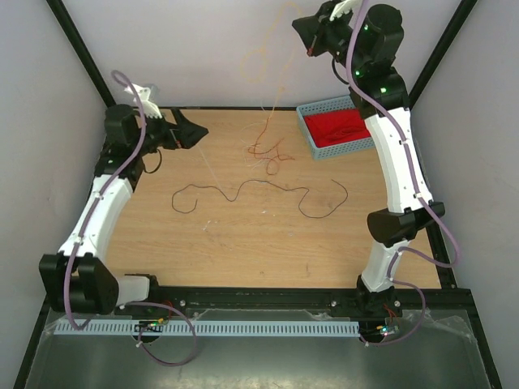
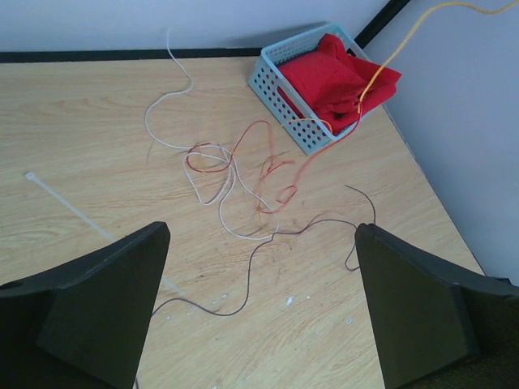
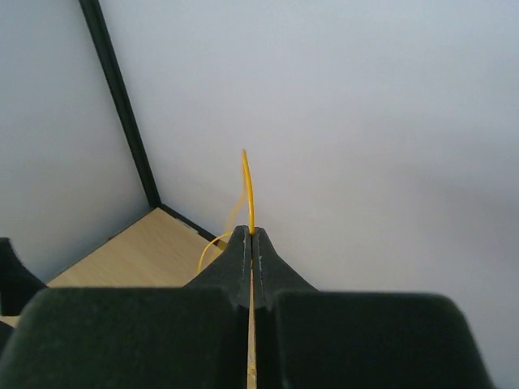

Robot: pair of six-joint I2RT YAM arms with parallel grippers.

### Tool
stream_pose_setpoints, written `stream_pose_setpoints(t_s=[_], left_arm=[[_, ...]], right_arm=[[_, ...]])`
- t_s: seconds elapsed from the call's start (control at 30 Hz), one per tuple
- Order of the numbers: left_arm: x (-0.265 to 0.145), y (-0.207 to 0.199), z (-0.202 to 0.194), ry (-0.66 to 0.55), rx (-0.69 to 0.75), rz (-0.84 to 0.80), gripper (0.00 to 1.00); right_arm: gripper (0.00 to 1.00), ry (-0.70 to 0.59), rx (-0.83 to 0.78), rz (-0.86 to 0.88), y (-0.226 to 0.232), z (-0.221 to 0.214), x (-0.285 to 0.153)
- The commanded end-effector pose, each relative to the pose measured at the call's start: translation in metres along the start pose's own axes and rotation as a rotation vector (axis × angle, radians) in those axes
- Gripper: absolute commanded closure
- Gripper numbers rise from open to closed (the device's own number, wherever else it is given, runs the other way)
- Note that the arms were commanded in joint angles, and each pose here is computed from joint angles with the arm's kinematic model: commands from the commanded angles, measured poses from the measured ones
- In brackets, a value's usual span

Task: Zip-tie the wires
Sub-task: Untie the cable at the center of the board.

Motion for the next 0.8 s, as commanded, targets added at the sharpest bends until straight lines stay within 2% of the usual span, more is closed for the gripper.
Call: stream_pose_setpoints(t_s=[0.0, 0.3, 0.43, 0.6, 0.7, 0.77], left_arm=[[0.027, -0.002, -0.002, -0.013, 0.018, -0.044, 0.01], [0.076, -0.013, -0.008, 0.004, 0.032, -0.117, 0.01], [0.088, -0.013, 0.001, -0.049, 0.028, -0.118, 0.01], [0.099, -0.026, 0.012, -0.143, 0.150, -0.169, 0.01], [0.107, -0.027, 0.018, -0.149, 0.077, -0.169, 0.01], [0.111, -0.024, 0.018, -0.142, -0.024, -0.159, 0.01]], right_arm=[[1.00, -0.096, 0.005, 0.095, 0.012, 0.022, -0.006], [1.00, -0.062, -0.016, 0.139, 0.015, 0.013, -0.011], [1.00, -0.040, -0.028, 0.134, 0.014, 0.006, -0.015], [1.00, -0.015, -0.030, 0.154, 0.017, 0.000, -0.020], [1.00, -0.003, -0.031, 0.164, 0.018, -0.003, -0.023], [1.00, 0.002, -0.032, 0.165, 0.018, -0.005, -0.024]])
Point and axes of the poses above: each gripper's point midway between its finger pads, its own x axis out along the fingers, its own y axis along the line the jaws close on, z = x × y, the point moved 10 cm from there along -x, back along the fingers, and after that the axes turned 1 degree about -x, right-handed, at the moved point
